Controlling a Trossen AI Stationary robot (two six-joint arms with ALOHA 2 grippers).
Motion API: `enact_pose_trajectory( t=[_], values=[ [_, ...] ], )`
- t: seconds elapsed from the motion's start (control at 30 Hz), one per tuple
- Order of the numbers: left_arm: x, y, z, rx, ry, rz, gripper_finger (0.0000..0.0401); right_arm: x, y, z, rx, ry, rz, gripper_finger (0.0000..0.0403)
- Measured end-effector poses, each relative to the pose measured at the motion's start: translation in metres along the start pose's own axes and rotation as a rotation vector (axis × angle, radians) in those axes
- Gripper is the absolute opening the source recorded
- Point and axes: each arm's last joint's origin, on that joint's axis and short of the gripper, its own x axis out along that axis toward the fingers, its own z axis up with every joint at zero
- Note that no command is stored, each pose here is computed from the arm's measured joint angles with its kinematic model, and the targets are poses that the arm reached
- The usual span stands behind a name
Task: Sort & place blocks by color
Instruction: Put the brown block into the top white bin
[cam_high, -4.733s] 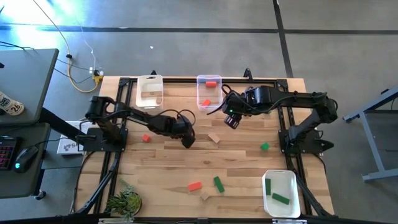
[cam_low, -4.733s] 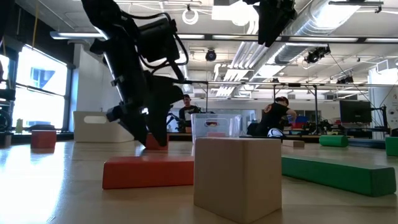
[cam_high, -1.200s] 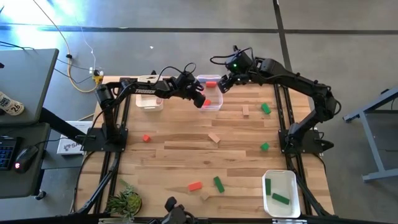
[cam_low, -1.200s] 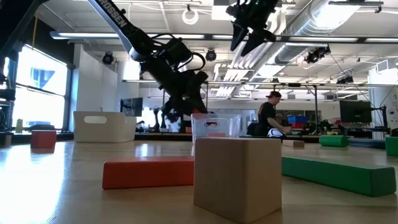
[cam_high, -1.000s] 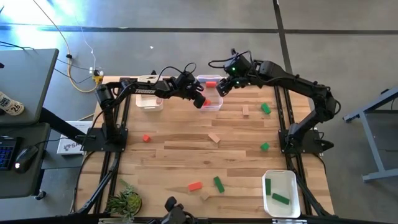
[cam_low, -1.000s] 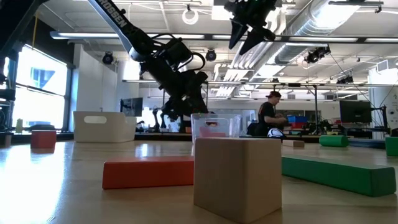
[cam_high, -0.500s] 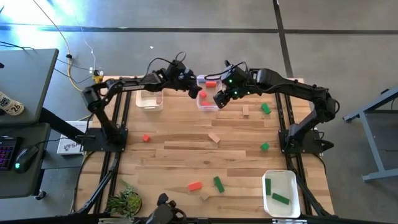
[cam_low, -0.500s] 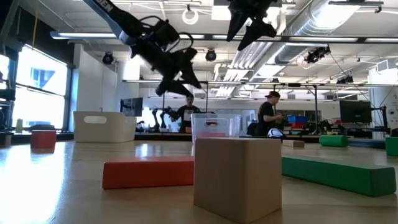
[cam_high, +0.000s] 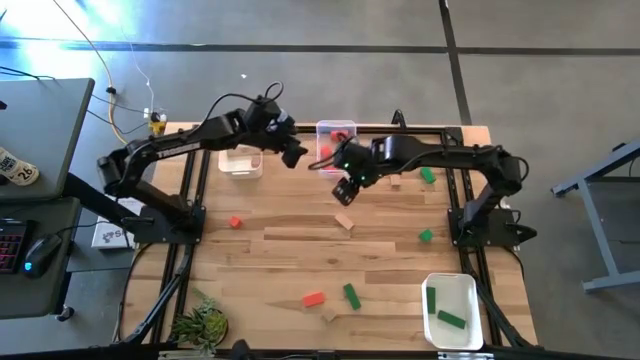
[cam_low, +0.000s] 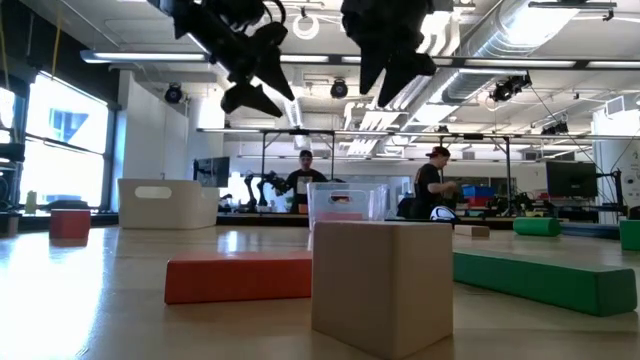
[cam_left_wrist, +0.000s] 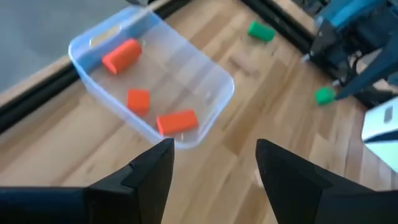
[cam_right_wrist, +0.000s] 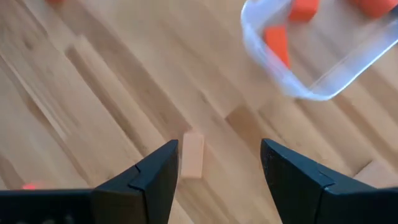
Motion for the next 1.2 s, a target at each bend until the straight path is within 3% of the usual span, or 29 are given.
enact_pose_trajectory(
  t=[0.53, 1.2],
  values=[
    [-0.018, -0.019, -0.017, 0.031, 0.108, -0.014, 0.0214, 0.084, 0.039, -0.023, -0.048, 0.277, -0.042, 0.0213],
    [-0.019, -0.015, -0.021, 0.037, 0.13, 0.076, 0.0214, 0.156, 0.044, -0.041, -0.047, 0.428, -0.17, 0.0213]
  ],
)
